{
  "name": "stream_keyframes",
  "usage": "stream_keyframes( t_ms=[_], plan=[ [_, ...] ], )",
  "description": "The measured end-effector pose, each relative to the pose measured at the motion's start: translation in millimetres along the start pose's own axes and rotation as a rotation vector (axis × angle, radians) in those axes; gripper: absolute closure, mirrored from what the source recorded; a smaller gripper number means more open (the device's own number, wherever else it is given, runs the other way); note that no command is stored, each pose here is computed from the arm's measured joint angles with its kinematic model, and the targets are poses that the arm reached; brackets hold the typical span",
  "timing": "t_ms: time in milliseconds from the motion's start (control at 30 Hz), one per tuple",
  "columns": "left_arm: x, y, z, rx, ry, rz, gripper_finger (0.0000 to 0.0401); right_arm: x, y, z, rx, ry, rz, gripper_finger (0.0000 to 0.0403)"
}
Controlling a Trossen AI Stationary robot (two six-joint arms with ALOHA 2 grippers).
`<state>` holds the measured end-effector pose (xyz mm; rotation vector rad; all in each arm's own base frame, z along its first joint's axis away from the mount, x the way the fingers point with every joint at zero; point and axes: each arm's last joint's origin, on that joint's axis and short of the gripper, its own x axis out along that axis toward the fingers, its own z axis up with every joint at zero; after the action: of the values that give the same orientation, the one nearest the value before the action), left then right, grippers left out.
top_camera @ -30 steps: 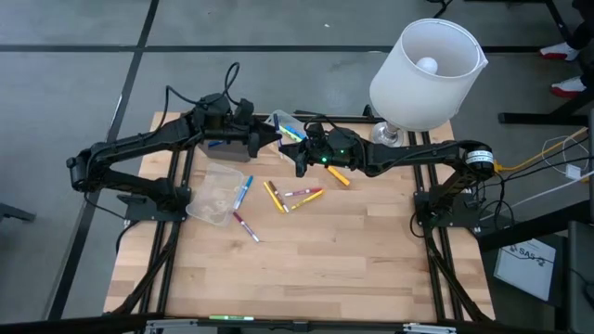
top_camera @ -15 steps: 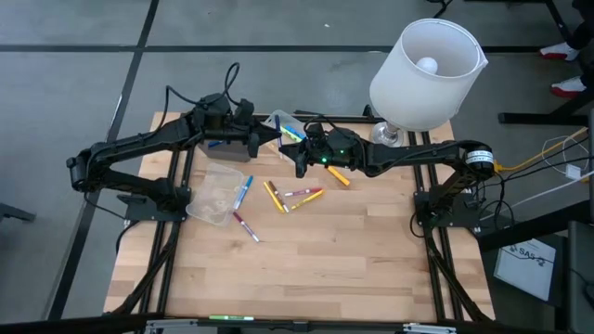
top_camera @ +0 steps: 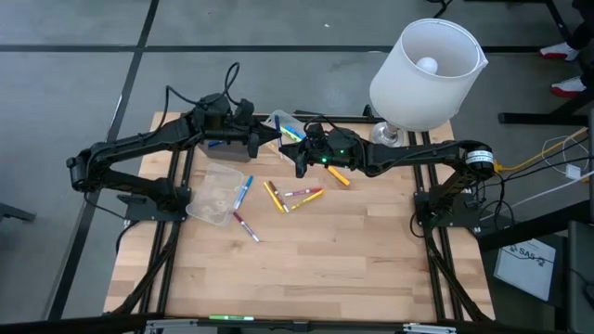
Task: Pick & Place Markers
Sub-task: Put the violet marker into the black bin
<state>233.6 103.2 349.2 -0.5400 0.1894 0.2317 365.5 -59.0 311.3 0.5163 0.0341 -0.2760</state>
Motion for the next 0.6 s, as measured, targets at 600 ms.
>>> stream_keyframes(
  t_ms=[600],
  plan=[
    [-0.2,1.3,-1.9,0.028,0.02,0.012,0.0373,-1.5,-8.6,-14.7,0.035,0.152,-0.09,0.0201]
  ],
)
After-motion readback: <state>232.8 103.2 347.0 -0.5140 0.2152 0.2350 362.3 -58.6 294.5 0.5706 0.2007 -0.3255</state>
